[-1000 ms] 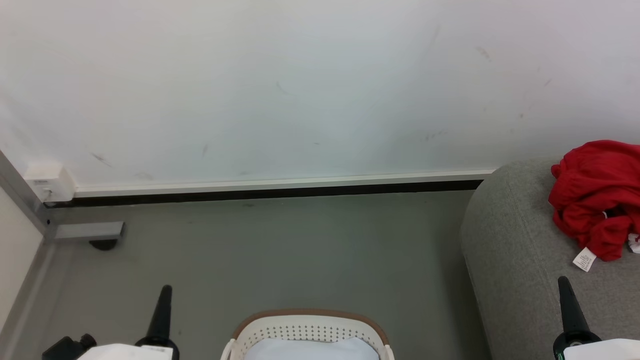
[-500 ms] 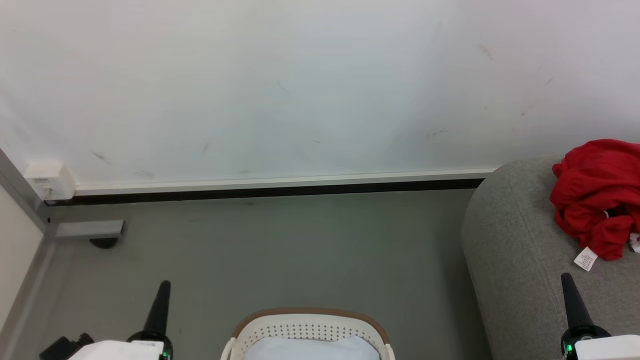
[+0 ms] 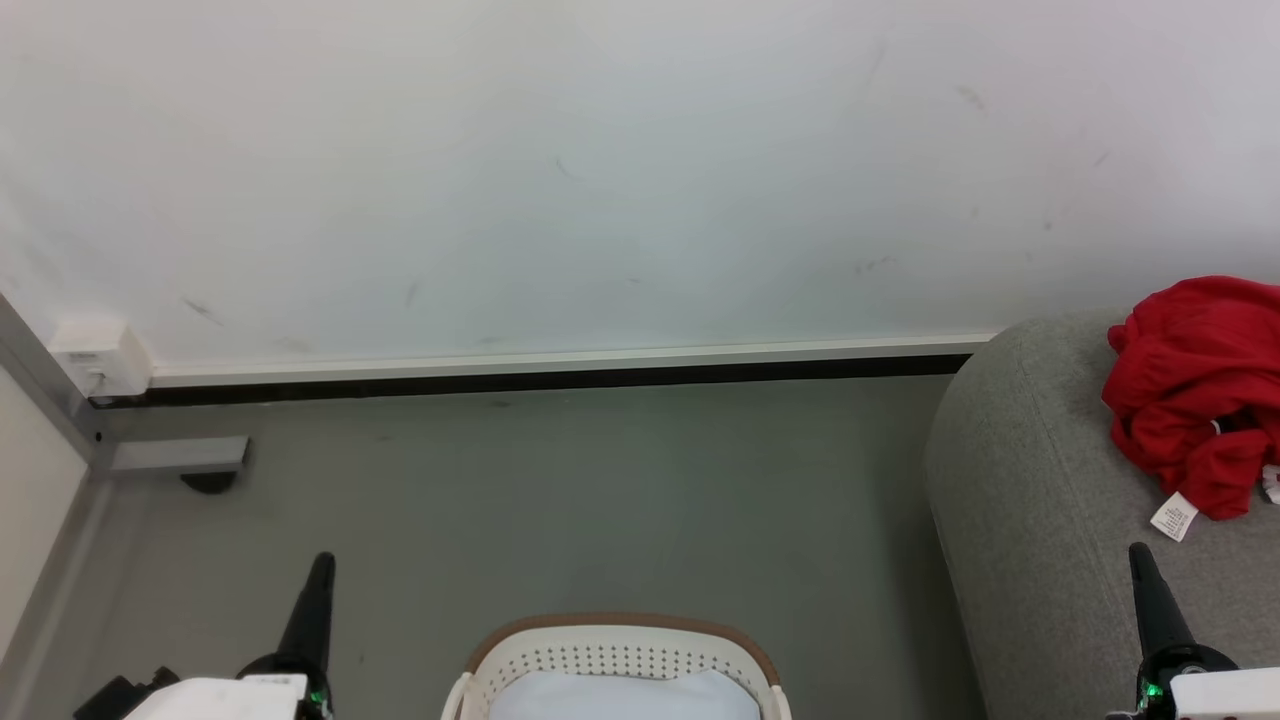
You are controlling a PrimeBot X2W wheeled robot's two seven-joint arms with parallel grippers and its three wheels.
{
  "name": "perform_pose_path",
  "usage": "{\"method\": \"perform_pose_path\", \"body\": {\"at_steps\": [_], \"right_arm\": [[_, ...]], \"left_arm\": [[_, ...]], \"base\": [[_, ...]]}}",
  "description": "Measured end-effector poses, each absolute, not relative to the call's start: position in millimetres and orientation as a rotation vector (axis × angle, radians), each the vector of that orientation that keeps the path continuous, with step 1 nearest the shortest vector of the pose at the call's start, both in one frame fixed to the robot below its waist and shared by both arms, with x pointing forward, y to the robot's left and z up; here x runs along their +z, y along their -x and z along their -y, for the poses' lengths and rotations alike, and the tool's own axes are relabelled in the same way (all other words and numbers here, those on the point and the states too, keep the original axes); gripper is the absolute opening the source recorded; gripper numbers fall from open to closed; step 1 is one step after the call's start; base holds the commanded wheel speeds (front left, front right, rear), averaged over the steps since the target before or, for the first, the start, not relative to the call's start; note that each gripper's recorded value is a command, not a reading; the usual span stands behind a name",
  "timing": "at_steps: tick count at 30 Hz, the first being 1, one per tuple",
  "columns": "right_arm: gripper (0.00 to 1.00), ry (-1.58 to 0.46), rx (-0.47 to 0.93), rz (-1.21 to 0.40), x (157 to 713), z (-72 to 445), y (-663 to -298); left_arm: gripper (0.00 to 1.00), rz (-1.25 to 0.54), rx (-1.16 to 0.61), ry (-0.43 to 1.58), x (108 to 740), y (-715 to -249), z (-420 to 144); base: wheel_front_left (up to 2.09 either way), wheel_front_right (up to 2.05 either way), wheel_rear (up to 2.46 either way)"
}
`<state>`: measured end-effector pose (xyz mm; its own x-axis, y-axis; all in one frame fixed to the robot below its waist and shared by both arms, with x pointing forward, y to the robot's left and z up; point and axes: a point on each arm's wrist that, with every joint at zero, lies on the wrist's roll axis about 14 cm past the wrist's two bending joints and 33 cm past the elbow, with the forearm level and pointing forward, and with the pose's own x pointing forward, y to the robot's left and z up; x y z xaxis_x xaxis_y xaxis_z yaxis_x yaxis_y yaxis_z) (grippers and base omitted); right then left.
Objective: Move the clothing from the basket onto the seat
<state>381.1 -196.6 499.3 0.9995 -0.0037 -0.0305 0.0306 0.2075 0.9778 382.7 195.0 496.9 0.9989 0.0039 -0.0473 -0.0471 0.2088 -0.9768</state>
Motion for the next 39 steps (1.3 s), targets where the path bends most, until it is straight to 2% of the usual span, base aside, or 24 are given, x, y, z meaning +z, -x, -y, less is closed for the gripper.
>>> {"method": "perform_pose_path", "body": {"at_steps": [29,39], "right_arm": [[0.00,-1.554,-0.008,-0.007,504.3,200.0,-387.0],[0.00,-1.573,-0.005,-0.008,504.5,199.9,-387.3]], "left_arm": [[0.00,-0.013,0.011,1.557,503.4,-387.3,-199.1],[0.00,-0.009,0.008,1.569,504.1,-387.7,-199.6]], "base": [[0.00,0.00,0.00],[0.00,0.00,0.00]]}}
